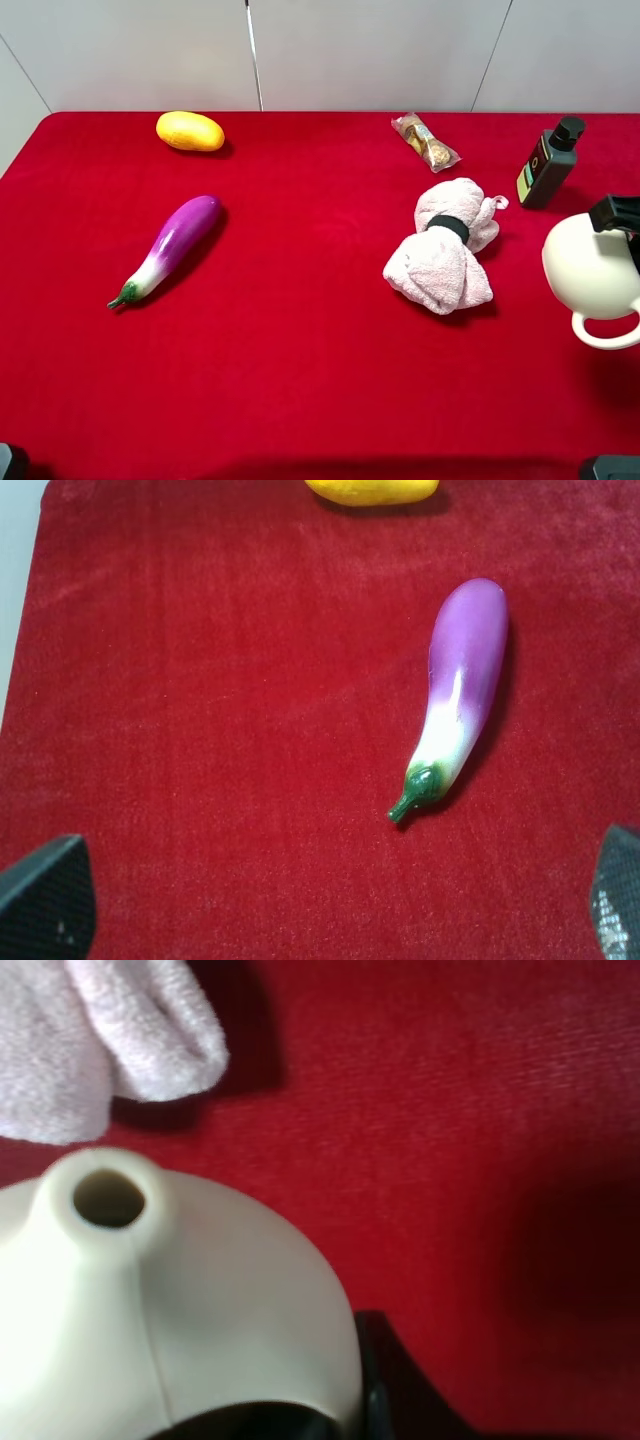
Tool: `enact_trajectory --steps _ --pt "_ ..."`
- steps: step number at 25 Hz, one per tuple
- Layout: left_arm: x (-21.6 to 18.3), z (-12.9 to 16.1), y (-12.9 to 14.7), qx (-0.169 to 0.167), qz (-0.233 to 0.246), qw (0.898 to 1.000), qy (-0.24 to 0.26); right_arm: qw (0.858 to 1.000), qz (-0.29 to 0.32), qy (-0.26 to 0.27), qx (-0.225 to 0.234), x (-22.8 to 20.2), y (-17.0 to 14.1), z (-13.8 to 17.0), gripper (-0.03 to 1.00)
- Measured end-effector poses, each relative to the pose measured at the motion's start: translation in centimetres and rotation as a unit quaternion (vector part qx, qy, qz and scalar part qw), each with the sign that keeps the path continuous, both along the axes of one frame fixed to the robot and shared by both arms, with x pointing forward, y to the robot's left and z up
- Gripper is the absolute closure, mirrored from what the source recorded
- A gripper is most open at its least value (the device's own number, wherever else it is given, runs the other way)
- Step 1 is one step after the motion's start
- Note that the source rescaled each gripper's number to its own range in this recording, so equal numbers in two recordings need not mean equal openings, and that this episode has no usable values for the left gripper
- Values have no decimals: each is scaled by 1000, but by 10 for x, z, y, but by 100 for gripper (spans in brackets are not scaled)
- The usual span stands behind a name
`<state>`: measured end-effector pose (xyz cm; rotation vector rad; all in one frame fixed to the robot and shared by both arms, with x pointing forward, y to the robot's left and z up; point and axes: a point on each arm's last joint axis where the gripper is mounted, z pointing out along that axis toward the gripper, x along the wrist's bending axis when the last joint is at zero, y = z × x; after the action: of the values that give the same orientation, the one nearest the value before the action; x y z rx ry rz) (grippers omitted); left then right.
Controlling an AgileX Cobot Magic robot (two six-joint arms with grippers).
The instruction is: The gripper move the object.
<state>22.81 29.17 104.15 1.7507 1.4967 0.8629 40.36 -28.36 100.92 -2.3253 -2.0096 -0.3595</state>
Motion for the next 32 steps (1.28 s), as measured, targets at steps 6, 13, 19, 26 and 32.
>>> enact_trajectory --steps 6,13,19,26,32 --pt "0 0 0 0 0 1000 0 1000 -9 2 24 0 4 1 97" --pt "0 0 0 0 0 1000 0 999 -13 1 39 0 6 2 97" --pt "0 0 0 0 0 1000 0 999 3 -30 40 11 20 24 97" --pt "0 0 0 0 0 1000 0 998 58 -26 9 38 60 34 97" --pt "0 0 0 0 0 1000 0 994 110 -29 4 64 101 38 97"
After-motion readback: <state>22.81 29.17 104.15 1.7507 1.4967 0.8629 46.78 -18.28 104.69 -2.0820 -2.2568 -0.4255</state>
